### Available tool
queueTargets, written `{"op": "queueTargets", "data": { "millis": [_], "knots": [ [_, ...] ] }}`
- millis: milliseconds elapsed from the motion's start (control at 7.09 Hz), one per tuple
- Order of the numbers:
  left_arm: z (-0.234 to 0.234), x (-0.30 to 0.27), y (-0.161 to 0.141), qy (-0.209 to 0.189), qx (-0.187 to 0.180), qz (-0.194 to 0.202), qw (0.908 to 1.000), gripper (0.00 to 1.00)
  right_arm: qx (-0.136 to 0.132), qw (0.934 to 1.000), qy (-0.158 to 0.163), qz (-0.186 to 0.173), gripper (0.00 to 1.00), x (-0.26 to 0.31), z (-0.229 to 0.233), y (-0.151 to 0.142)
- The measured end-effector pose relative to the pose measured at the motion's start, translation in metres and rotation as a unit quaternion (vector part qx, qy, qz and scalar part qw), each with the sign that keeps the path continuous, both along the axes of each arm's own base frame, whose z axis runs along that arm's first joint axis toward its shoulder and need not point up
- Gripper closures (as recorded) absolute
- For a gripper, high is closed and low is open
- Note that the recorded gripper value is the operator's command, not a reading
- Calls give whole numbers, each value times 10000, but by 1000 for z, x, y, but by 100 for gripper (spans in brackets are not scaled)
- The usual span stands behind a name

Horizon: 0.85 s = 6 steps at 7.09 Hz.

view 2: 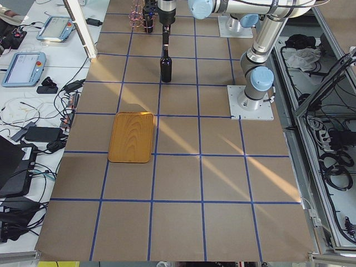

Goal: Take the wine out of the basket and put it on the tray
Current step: 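Open the right gripper and withdraw it while the left gripper approaches the bottle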

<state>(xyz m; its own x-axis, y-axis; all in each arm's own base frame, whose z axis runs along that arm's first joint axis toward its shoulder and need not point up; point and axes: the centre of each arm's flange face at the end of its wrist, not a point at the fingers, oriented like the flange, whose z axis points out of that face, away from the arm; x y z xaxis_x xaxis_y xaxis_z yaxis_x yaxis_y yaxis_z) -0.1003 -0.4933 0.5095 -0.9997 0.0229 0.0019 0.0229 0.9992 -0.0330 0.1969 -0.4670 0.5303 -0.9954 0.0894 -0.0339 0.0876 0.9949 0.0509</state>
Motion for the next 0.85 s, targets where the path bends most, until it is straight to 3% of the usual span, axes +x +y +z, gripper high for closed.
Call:
{"op": "queueTargets", "data": {
  "millis": [282, 705, 846],
  "knots": [
    [-15, -40, -2, 52, 64, 20, 10000, 0, -195, 9994, 231, -142, 3, -53, -4, 7],
    [-65, -64, -5, 61, 349, -185, 9992, 0, -784, 9961, 378, -159, 0, -67, -9, 11],
    [-80, -66, -5, 57, 404, -202, 9990, 7, -951, 9946, 369, -167, 0, -68, -4, 2]
  ]
}}
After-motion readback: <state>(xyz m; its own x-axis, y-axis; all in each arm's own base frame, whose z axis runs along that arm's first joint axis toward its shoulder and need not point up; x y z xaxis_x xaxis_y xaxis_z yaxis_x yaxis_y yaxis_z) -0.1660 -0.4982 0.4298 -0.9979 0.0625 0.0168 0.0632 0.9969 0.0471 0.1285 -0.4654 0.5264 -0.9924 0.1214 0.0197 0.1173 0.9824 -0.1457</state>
